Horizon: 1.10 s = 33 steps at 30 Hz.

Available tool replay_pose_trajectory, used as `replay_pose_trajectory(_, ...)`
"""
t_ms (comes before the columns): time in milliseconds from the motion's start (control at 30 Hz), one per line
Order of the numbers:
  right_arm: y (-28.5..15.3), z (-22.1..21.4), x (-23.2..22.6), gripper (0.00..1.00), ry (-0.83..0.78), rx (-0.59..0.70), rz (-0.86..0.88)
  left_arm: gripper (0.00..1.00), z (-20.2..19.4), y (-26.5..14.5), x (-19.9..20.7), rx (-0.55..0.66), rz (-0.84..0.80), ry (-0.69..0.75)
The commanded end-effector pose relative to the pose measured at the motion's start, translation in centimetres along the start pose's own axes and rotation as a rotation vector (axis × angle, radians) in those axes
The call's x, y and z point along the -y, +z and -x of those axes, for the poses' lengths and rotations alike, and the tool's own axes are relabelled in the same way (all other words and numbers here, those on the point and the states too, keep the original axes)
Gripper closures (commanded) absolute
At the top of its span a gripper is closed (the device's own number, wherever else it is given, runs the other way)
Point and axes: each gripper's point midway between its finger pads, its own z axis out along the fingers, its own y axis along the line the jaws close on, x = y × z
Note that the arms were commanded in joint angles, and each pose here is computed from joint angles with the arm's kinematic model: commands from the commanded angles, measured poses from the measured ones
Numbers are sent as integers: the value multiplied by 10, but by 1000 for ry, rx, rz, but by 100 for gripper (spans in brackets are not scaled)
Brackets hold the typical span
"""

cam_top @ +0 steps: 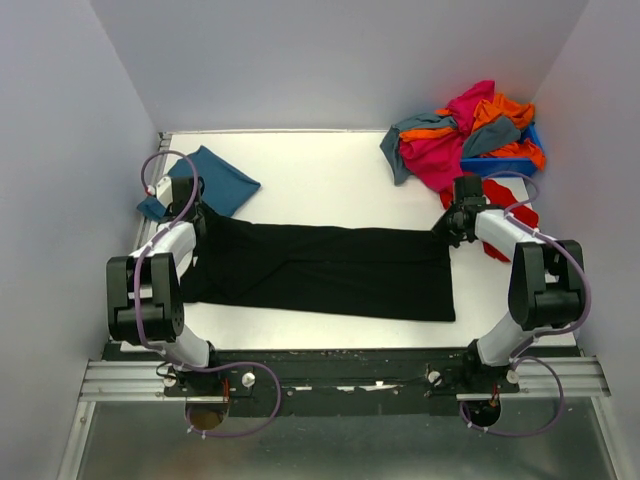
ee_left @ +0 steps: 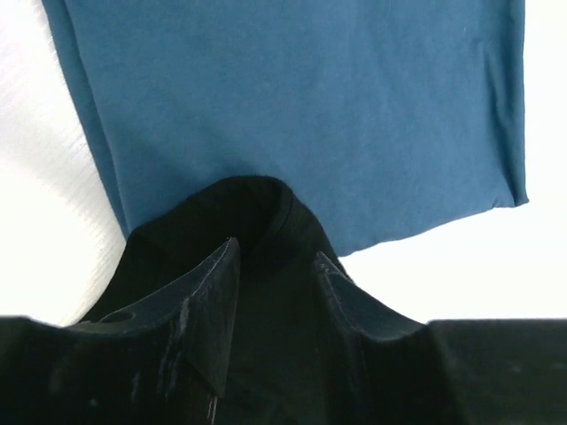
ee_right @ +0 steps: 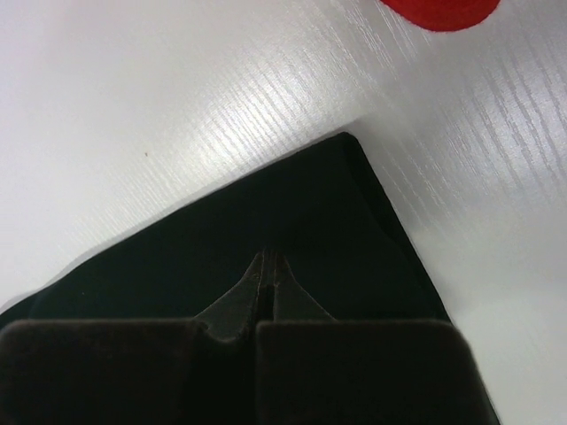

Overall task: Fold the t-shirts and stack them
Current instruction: Fold the other side of the tshirt into a rectangle

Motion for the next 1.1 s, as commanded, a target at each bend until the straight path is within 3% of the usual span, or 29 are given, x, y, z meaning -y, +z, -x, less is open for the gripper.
replay_pose_trajectory(0,6,2,2,99,5,-9,-39,58,15,10,12,30,-30,-7)
replay_pose_trajectory(100,9,2,4,99,10,-18,-62,62,14,17,10,25,-24,-5)
replay_pose_trajectory(233,11,3,3,99,15,-22,-64,47,9,28,10,-3,-21,7)
replay_pose_trajectory(300,12,4,2,99,15,-23,-67,47,8,32,9,-13,-11,16)
replay_pose_trajectory(367,12,4,3,99,16,-27,-76,54,7,36,4,-21,13,21)
replay_pose_trajectory(433,13,5,6,99,21,-29,-101,67,9,36,1,-10,19,16)
replay_pose_trajectory(467,14,6,8,99,24,-27,-120,78,10,36,-2,-2,29,11)
replay_pose_trajectory(533,15,7,13,99,30,-29,-155,85,17,33,-8,27,44,5)
replay_pose_trajectory(1067,16,28,38,99,101,-1,-284,88,32,27,-22,64,81,5)
